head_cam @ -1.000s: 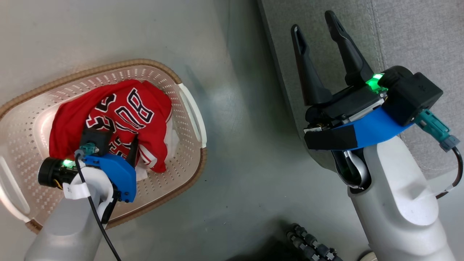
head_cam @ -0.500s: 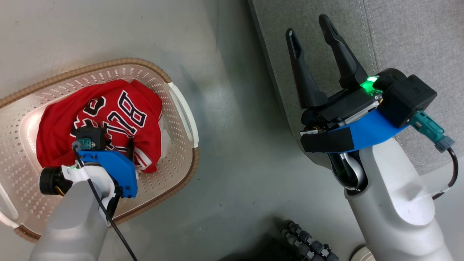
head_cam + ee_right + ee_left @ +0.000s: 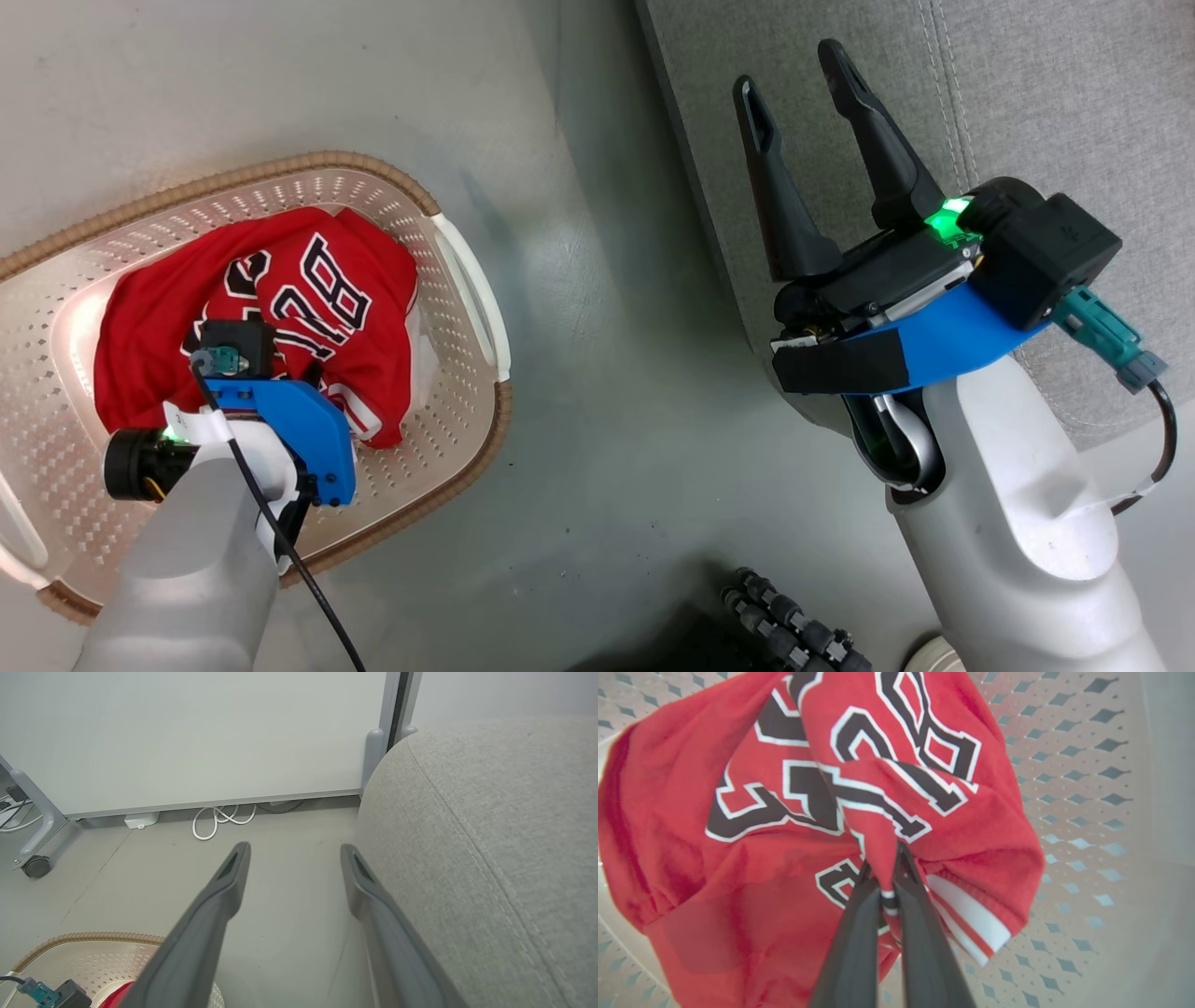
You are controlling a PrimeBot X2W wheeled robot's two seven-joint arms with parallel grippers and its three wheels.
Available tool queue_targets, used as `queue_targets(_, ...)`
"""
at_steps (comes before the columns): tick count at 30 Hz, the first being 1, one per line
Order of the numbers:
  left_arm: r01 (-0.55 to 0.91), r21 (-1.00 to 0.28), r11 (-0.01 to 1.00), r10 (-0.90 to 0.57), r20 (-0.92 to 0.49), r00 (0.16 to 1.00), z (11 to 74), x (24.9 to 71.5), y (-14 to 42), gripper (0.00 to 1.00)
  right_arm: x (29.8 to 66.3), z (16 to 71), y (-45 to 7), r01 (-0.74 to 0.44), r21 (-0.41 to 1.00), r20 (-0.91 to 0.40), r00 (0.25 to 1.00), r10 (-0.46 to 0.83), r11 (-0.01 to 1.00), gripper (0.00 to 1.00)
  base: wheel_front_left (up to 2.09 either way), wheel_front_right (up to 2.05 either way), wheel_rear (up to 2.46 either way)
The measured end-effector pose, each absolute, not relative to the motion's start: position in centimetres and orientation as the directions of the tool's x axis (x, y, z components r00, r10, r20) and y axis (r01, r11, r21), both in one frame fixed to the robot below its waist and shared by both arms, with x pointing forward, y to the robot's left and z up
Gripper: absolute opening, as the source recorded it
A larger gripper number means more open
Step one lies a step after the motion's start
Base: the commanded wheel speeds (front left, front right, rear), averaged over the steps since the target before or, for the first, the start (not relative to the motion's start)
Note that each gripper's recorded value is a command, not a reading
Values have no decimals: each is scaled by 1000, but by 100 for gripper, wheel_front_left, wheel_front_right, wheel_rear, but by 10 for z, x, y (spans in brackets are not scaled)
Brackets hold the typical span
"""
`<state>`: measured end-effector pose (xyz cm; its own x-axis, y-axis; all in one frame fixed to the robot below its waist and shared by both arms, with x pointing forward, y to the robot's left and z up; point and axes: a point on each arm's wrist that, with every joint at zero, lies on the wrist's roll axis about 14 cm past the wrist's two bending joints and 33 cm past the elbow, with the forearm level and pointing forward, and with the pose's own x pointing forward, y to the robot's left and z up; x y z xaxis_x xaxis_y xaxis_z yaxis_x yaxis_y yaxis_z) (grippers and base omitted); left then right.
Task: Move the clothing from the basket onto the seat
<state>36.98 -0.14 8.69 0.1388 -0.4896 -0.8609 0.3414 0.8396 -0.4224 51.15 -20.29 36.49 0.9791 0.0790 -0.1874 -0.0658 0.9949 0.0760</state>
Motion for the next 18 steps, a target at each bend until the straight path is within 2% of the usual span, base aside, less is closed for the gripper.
queue_targets(11,346,-419,839,-495,-853,166,100,373,-3,0,512,372,-199,-78,69,-175,981,89,995,100,0,0,0)
queue_targets(18,368,-414,832,-521,-812,263,134,388,-9,0,515,393,-192,-105,38,-143,984,109,994,100,0,0,0)
